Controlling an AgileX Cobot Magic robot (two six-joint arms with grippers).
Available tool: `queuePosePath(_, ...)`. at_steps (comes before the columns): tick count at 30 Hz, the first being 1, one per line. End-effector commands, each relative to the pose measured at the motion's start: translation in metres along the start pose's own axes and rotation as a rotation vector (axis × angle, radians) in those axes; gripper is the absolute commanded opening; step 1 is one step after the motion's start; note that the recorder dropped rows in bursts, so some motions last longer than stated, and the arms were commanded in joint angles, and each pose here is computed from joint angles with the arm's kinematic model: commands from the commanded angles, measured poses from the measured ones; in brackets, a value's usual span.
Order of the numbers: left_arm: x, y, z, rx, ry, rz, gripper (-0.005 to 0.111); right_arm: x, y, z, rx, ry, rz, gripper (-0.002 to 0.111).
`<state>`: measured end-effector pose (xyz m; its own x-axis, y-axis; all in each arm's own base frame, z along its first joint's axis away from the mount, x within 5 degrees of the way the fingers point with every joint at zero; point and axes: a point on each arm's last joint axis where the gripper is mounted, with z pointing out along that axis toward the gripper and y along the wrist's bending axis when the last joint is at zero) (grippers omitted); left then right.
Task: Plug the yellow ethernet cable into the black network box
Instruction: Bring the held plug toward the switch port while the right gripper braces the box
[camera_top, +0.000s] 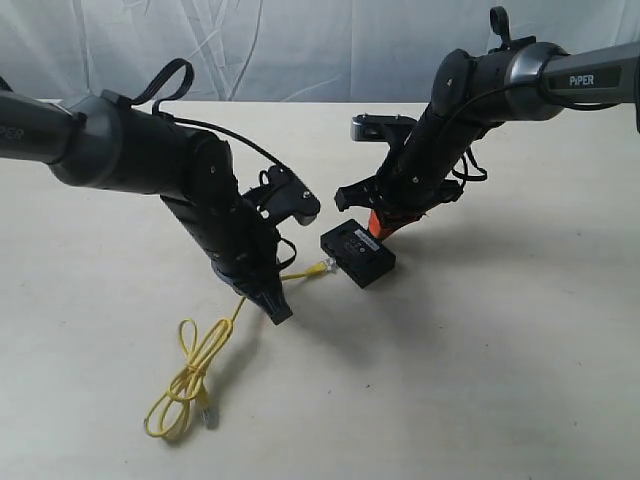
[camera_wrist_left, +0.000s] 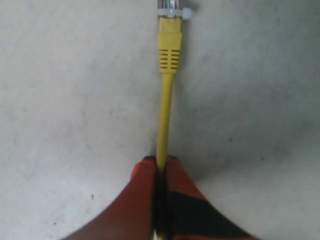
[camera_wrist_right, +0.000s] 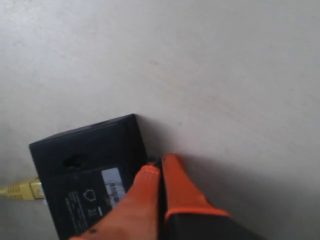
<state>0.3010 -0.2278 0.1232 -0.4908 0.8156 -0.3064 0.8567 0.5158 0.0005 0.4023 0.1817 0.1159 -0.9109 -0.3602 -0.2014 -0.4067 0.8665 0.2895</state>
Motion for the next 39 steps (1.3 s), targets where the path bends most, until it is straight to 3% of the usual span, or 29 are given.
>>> queuePosePath(1, -0.002, -0.001, 0.002, -0.003, -0.016, -0.005, 0.000, 0.000, 0.001, -0.002, -0.006, 0.005, -0.006, -0.001)
queuePosePath(15, -0.005, -0.001, -0.014, -0.009, -0.036, 0.001, 0.000, 0.000, 0.001, -0.002, -0.010, 0.004, -0.002, -0.001)
queuePosePath(39, -0.005, -0.005, -0.013, 0.030, -0.038, 0.042, 0.000, 0.000, 0.002, -0.002, -0.017, 0.001, 0.004, -0.001)
